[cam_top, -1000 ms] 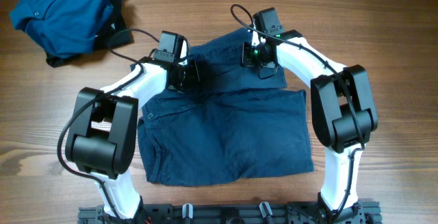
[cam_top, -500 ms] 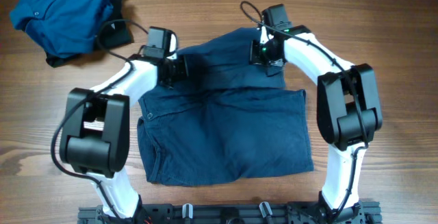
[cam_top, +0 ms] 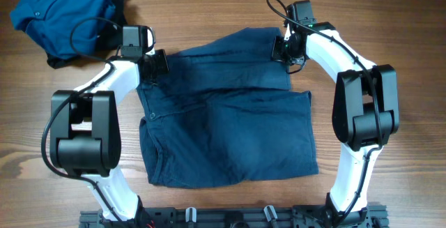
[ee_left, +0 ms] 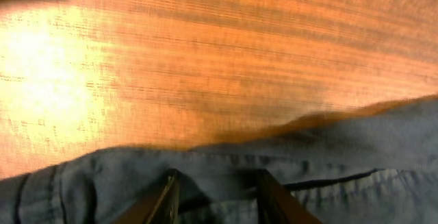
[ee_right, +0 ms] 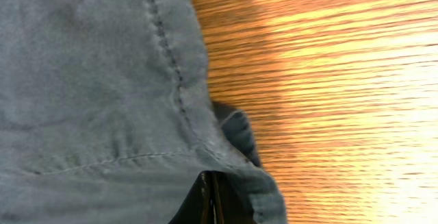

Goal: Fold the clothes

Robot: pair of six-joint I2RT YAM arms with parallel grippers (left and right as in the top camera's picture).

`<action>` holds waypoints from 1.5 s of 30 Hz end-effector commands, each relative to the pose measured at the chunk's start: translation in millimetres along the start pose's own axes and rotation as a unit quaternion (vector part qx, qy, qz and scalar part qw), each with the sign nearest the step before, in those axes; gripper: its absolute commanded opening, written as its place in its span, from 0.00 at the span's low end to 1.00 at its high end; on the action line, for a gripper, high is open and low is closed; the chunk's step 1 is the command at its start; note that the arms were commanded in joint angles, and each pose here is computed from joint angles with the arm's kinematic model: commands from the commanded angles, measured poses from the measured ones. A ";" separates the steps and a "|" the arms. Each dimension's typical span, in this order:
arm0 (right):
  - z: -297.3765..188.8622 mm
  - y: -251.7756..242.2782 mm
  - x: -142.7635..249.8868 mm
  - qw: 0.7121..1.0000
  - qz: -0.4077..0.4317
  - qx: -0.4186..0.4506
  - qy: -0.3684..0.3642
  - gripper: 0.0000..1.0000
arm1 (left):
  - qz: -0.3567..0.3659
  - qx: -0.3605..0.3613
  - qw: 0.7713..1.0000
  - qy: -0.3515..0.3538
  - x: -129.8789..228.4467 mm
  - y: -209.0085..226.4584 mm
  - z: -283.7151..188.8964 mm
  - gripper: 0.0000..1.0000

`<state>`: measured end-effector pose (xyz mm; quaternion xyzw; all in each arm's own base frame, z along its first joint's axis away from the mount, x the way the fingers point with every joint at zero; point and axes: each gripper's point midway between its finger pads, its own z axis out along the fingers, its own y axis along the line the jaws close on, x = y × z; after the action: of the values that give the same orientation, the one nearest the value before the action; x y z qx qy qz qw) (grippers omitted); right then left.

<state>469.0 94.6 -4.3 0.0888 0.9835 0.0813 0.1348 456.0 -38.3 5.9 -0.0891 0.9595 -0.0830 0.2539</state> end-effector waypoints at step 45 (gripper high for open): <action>-189.7 -11.5 54.8 0.999 0.002 -0.034 0.034 0.76 | 0.043 0.068 0.994 0.078 32.6 -90.5 -126.4 0.76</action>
<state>365.2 57.7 175.4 0.1029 0.9823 0.0963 0.1233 371.2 -122.3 127.1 -0.0020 0.9702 -0.1433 0.1955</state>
